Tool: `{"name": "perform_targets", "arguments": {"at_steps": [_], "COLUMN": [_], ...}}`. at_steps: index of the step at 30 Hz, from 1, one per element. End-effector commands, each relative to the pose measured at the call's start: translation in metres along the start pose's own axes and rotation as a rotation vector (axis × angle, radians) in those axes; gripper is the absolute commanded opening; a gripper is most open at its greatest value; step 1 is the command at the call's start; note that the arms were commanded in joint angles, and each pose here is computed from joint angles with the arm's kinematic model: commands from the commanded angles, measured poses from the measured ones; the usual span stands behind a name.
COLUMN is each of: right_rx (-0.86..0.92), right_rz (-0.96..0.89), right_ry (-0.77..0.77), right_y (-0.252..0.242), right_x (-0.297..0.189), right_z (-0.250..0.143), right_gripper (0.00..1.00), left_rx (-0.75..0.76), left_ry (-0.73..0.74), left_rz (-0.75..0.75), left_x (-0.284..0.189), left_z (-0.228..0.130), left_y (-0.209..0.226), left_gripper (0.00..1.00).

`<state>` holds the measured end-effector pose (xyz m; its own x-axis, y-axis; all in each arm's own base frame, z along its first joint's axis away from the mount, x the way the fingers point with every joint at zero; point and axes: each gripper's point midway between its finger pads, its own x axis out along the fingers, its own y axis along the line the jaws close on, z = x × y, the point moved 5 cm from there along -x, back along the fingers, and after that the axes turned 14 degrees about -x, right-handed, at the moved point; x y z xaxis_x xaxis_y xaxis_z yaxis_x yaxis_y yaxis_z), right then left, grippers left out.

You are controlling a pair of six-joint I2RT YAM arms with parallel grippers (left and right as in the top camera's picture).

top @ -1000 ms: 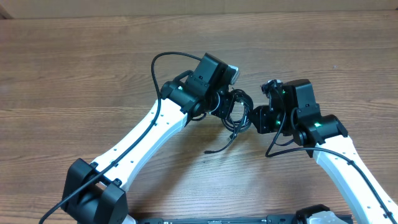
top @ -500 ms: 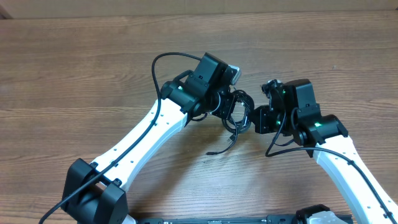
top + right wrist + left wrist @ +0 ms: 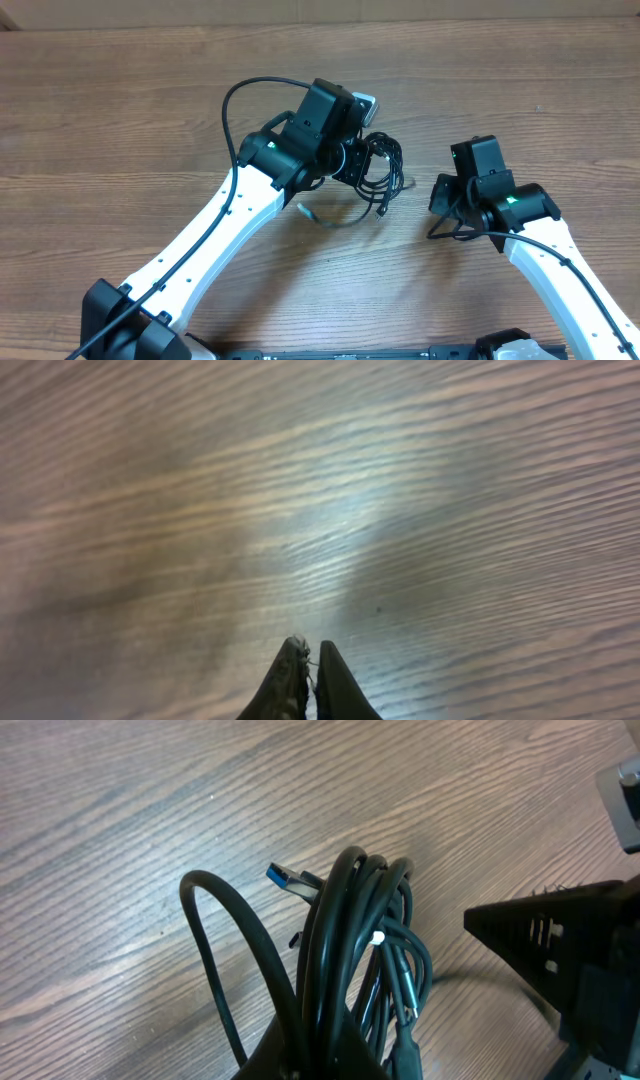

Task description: Untangle cables

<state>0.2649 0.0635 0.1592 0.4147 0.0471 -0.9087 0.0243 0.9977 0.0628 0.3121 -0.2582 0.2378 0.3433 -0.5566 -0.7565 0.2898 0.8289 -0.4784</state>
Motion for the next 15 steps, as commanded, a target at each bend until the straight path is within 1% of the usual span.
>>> {"name": "perform_targets", "arguments": {"at_steps": [1, 2, 4, 6, 10, 13, 15], "right_rx": [-0.018, -0.089, -0.198, -0.227, -0.249, -0.265, -0.297], "right_rz": [0.067, 0.153, 0.292, 0.382, 0.426, 0.446, 0.491], "right_ry": [-0.046, -0.051, -0.061, -0.068, -0.105, -0.147, -0.174], "right_y": [0.009, 0.020, 0.038, 0.049, 0.055, 0.058, 0.064], "right_x": [-0.005, -0.007, -0.012, -0.020, -0.032, -0.044, -0.052], "right_z": [0.011, 0.012, 0.013, 0.016, 0.025, 0.033, 0.035], "right_gripper": [0.08, 0.12, 0.23, 0.29, 0.34, 0.34, 0.34], "left_rx": [-0.004, -0.003, -0.002, 0.001, 0.000, 0.000, 0.001], "left_ry": [-0.038, -0.036, -0.036, -0.036, -0.035, -0.034, -0.034], "left_rz": [-0.012, -0.011, -0.011, -0.011, -0.010, -0.010, -0.011], "left_x": [-0.012, -0.012, -0.012, -0.012, -0.012, -0.012, -0.012], "left_z": [0.008, 0.007, 0.007, 0.007, 0.007, 0.007, 0.007], "left_y": [-0.007, -0.007, -0.007, -0.007, -0.007, -0.007, -0.007], "left_gripper": [0.04, 0.04, 0.05, 0.04, 0.04, 0.04, 0.04]}}
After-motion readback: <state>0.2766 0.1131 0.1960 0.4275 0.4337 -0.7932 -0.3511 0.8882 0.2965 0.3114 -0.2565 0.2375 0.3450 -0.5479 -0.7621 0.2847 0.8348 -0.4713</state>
